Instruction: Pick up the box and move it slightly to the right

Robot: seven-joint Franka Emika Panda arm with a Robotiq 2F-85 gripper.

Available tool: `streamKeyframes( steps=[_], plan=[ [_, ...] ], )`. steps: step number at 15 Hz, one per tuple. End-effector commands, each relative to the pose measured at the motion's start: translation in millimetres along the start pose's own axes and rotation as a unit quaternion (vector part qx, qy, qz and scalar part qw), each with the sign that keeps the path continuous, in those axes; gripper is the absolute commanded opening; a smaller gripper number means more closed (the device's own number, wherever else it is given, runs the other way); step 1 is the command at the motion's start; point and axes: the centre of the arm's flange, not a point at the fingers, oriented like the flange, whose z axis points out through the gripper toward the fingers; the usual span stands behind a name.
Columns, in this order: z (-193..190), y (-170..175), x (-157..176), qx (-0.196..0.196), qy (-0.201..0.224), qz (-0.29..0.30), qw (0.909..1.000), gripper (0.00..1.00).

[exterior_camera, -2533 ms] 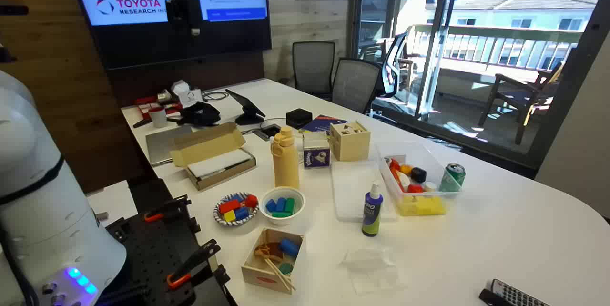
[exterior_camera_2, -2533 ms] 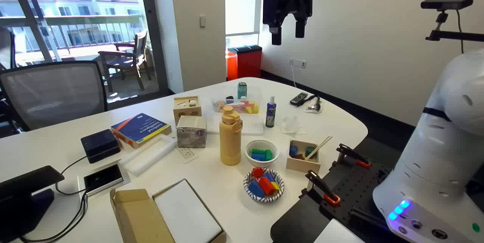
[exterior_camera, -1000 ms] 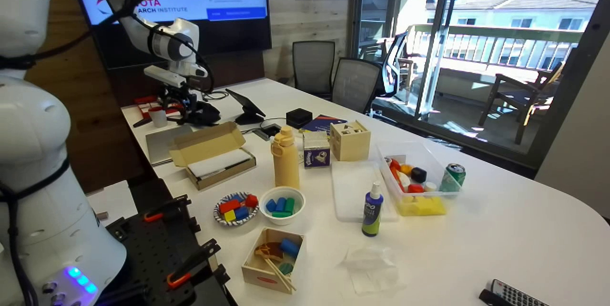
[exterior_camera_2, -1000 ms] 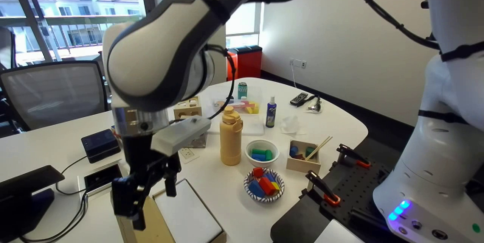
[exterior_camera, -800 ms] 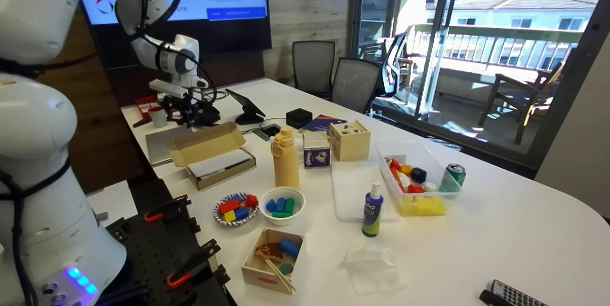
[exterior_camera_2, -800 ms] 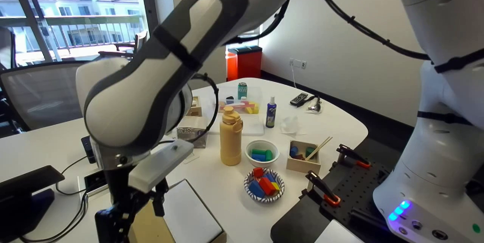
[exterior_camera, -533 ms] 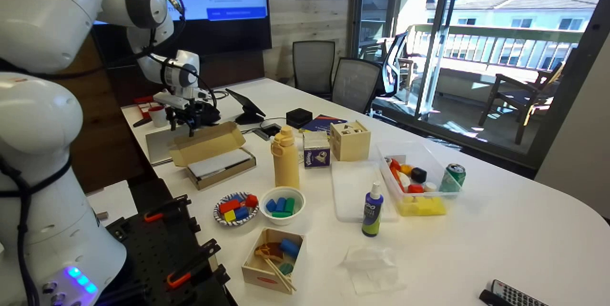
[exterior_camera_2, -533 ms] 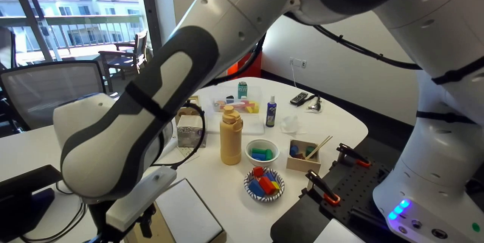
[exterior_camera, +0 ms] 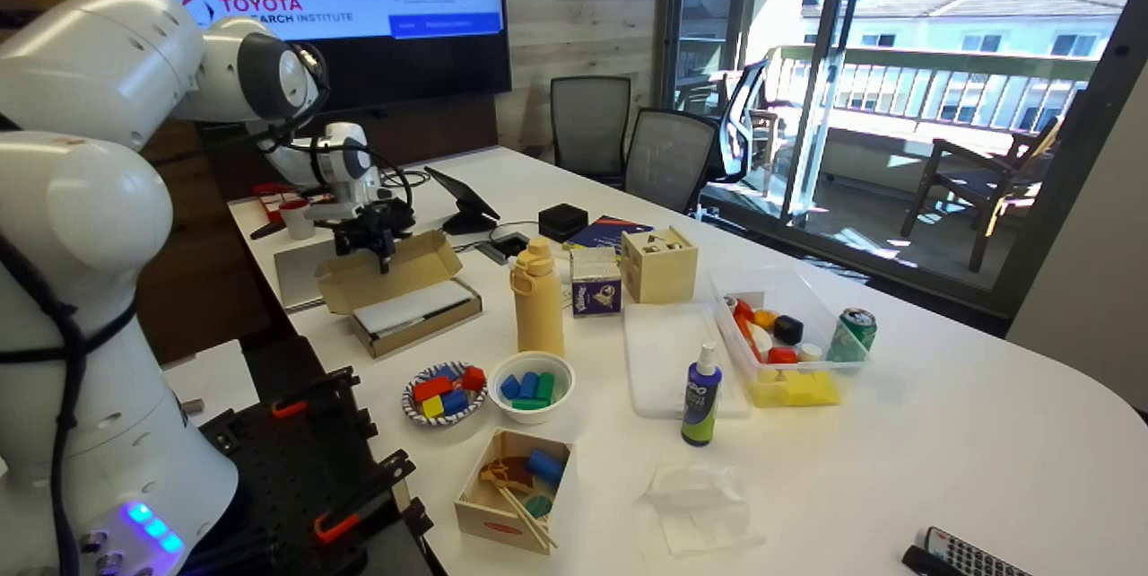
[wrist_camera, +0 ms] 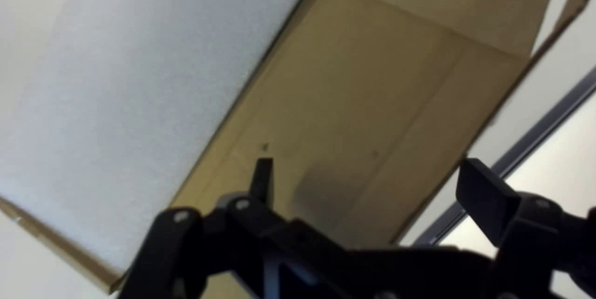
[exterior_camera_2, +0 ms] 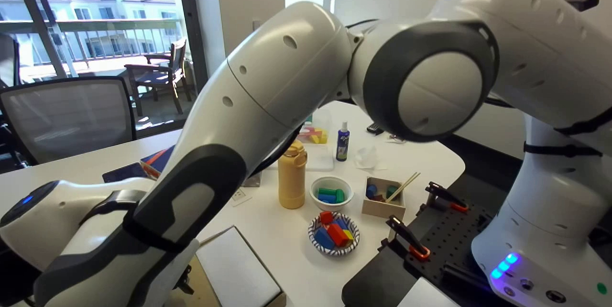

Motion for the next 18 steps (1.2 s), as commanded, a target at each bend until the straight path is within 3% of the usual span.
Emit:
streamKeyframes(
  steps=[1, 2, 3, 8, 15, 18],
  plan=[
    [-14, -21, 67, -0.099, -0.008, 0.023, 0.9948, 1.0],
    [-20, -19, 68, -0.118, -0.006, 0.029, 0.9926, 0.98],
    [-31, -18, 67, -0.137, 0.001, 0.038, 0.9899, 0.89],
    [-60, 3, 59, -0.2, -0.009, 0.081, 0.9764, 1.0],
    [-17, 48, 36, -0.229, -0.083, 0.176, 0.9536, 1.0],
    [-10, 67, 28, -0.239, -0.095, 0.221, 0.9407, 1.0]
  ],
)
